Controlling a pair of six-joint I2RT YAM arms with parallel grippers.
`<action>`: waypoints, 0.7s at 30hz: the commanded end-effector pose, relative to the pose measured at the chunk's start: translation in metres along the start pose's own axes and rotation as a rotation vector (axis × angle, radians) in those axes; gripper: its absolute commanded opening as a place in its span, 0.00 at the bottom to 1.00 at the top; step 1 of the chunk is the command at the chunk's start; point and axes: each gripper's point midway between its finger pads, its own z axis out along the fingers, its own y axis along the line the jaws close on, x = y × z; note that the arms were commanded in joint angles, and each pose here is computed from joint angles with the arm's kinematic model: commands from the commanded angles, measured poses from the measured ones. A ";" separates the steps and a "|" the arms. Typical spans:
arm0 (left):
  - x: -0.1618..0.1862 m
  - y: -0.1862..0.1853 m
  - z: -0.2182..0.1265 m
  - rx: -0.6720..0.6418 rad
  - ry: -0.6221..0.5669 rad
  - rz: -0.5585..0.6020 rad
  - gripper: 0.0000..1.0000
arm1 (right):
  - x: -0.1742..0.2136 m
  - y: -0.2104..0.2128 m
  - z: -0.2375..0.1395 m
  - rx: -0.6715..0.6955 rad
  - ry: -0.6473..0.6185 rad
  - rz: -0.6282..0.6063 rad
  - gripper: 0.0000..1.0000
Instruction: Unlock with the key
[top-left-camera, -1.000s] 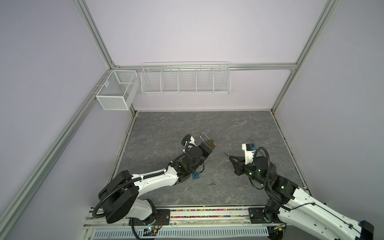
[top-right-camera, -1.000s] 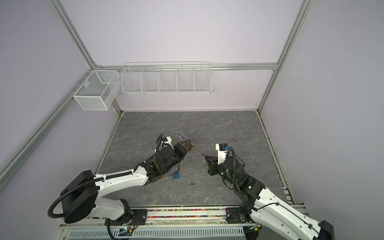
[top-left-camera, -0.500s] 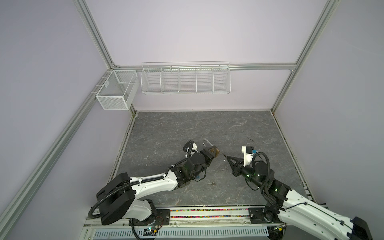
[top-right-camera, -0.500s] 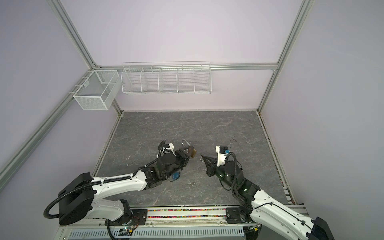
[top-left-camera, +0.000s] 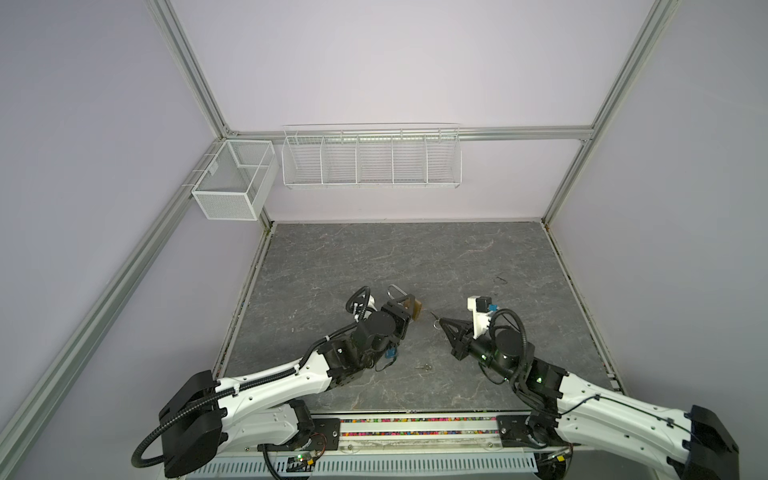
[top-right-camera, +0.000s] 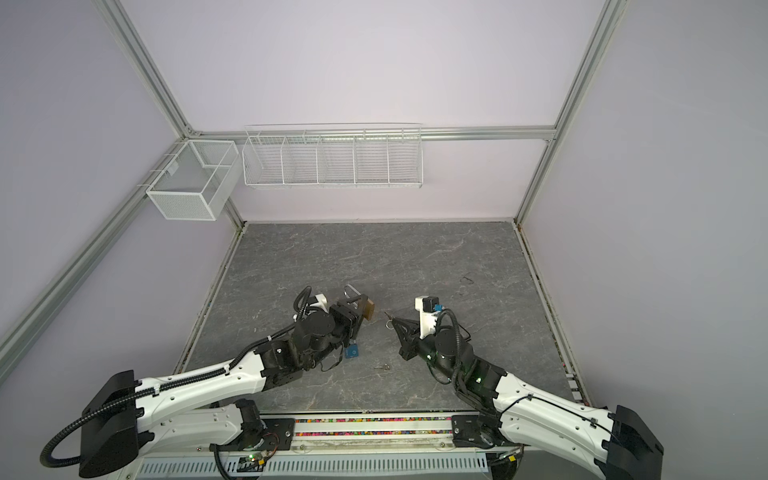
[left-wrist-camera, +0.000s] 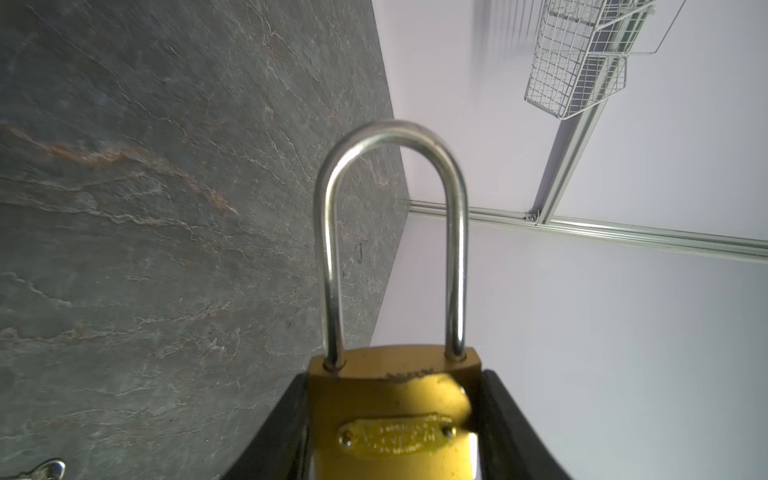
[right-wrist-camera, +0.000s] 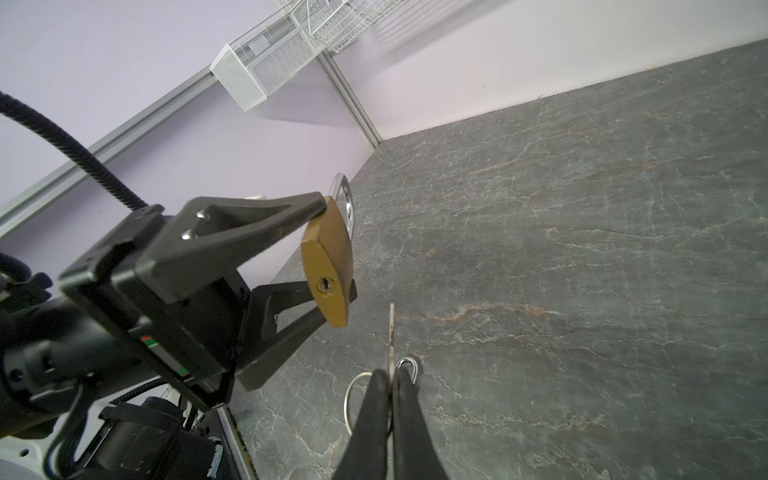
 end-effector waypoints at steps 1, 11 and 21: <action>-0.005 -0.023 -0.005 0.059 -0.034 -0.028 0.00 | -0.022 0.019 -0.002 -0.041 -0.076 -0.007 0.06; -0.003 -0.028 -0.003 0.078 -0.026 -0.015 0.00 | -0.018 0.036 0.013 -0.035 -0.033 0.012 0.06; -0.004 -0.032 -0.005 0.095 -0.029 -0.010 0.00 | -0.006 0.033 0.024 -0.023 -0.001 0.024 0.06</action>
